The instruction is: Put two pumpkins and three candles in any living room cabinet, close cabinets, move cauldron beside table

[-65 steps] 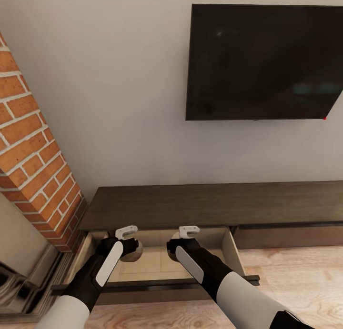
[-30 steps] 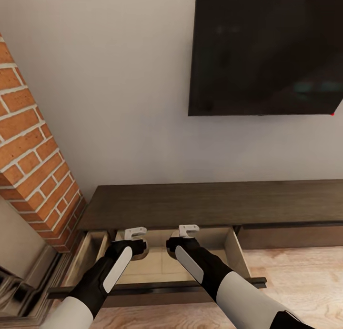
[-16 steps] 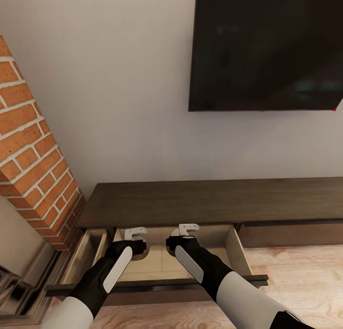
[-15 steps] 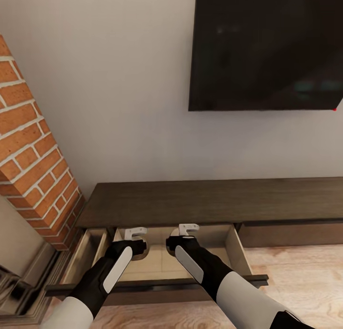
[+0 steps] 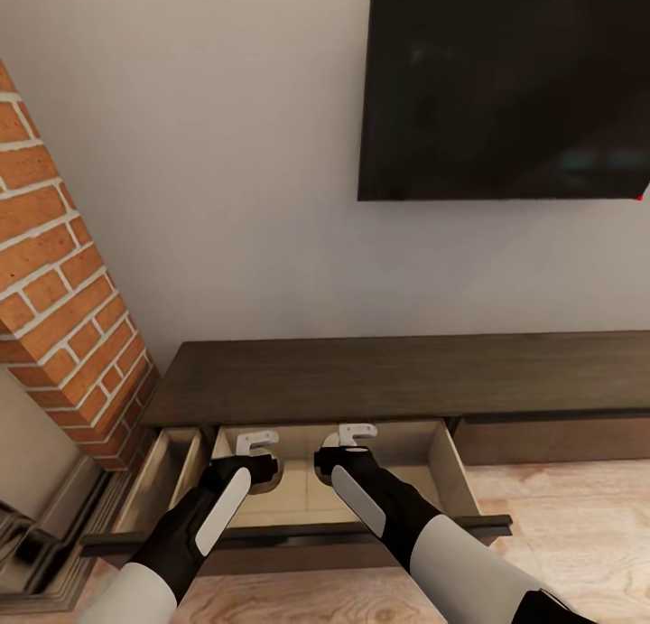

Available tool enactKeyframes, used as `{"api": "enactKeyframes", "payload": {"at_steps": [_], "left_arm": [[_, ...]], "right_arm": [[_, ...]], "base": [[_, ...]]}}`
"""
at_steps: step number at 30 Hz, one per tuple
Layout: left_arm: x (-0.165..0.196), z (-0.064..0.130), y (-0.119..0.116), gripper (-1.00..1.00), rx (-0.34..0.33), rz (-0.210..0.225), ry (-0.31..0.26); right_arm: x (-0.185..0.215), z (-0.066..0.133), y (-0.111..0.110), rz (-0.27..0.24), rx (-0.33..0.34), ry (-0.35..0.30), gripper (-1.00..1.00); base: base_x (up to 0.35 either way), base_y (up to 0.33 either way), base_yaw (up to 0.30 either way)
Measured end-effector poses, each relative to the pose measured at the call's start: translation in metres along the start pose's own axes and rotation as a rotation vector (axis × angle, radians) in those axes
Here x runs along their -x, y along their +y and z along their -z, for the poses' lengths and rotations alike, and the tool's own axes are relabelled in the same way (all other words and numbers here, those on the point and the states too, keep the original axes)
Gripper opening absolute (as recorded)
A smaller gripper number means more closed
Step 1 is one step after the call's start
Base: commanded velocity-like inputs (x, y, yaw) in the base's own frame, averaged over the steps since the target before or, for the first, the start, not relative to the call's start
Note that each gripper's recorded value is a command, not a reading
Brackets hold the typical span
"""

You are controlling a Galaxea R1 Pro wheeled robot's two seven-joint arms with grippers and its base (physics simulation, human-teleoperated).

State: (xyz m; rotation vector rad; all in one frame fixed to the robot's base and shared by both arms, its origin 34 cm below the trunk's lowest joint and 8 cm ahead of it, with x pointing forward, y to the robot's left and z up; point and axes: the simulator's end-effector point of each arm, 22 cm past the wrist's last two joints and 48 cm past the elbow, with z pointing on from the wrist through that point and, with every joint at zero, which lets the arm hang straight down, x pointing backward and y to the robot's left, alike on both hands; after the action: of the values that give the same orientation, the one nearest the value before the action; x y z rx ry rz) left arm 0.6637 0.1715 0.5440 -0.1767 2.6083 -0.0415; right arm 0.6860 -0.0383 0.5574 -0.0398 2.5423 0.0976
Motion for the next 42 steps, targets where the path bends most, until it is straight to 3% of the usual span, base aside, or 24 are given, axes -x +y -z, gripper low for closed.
{"api": "enactKeyframes", "payload": {"at_steps": [23,42], "left_arm": [[-0.029,-0.036,0.004,-1.0,0.0,0.0,-0.002],[-0.028,-0.036,0.005,-1.0,0.002,0.001,-0.003]], "right_arm": [[-0.031,-0.034,-0.002,-0.001,0.001,-0.004,-1.0],[-0.031,-0.033,-0.002,-0.001,0.001,-0.005,-1.0]], "base": [[0.0,0.0,-0.034],[0.032,0.031,-0.002]]}}
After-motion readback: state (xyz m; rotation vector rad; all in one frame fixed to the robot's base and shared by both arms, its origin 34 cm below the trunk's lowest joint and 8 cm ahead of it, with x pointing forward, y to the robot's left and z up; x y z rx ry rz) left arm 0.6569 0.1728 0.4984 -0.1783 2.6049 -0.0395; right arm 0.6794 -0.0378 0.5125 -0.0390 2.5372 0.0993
